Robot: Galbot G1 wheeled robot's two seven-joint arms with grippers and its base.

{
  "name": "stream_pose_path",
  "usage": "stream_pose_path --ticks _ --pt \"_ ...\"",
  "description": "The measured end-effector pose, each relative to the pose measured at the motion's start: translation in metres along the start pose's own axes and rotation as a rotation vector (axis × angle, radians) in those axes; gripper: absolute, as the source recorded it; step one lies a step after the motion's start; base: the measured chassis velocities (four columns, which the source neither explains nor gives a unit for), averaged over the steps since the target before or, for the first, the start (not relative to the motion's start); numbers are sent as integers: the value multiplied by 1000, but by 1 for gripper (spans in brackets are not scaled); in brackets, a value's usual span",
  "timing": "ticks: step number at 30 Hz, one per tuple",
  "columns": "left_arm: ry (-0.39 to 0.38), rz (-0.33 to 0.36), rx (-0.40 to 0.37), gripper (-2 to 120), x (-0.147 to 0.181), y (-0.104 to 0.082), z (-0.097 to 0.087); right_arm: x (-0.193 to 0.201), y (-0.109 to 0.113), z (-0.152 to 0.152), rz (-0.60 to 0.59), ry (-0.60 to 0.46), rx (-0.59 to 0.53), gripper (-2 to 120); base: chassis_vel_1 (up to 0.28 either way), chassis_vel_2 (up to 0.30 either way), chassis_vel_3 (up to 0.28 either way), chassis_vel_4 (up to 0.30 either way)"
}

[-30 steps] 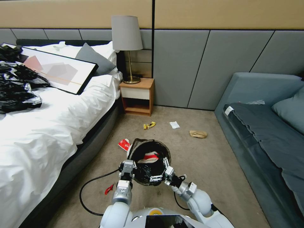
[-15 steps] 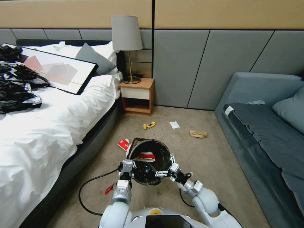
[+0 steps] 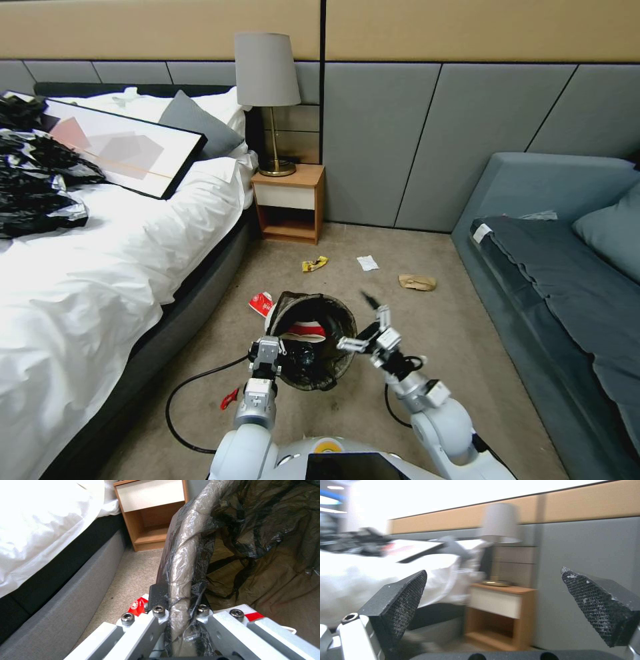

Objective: Pick up the trash bin, then pick up the garbage from the floor and place it into the trash bin.

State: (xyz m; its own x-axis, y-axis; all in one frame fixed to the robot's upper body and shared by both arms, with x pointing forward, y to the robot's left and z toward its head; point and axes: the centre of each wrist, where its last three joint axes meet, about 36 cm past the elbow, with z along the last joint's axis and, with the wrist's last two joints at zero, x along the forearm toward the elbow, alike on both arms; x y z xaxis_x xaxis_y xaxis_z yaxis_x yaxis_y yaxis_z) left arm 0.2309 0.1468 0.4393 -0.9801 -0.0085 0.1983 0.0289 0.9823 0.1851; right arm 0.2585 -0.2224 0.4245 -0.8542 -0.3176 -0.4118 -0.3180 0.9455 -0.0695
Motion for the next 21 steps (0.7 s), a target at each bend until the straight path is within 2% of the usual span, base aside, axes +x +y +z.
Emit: stream_pose_path --ticks 1,3,8,12,21 --pt "0 0 0 0 0 0 0 0 0 0 0 0 0 100 0 0 0 0" --pt "-2 0 3 0 0 0 -1 14 -2 0 89 12 0 100 0 0 0 0" --pt "-6 -1 7 0 -1 0 -2 36 -8 12 207 24 14 100 0 0 0 0" --pt "-7 0 10 0 -2 -1 -2 49 -12 22 256 27 36 100 0 0 0 0" --pt "-6 1 12 0 -3 -2 -1 55 -16 33 288 31 55 100 0 0 0 0"
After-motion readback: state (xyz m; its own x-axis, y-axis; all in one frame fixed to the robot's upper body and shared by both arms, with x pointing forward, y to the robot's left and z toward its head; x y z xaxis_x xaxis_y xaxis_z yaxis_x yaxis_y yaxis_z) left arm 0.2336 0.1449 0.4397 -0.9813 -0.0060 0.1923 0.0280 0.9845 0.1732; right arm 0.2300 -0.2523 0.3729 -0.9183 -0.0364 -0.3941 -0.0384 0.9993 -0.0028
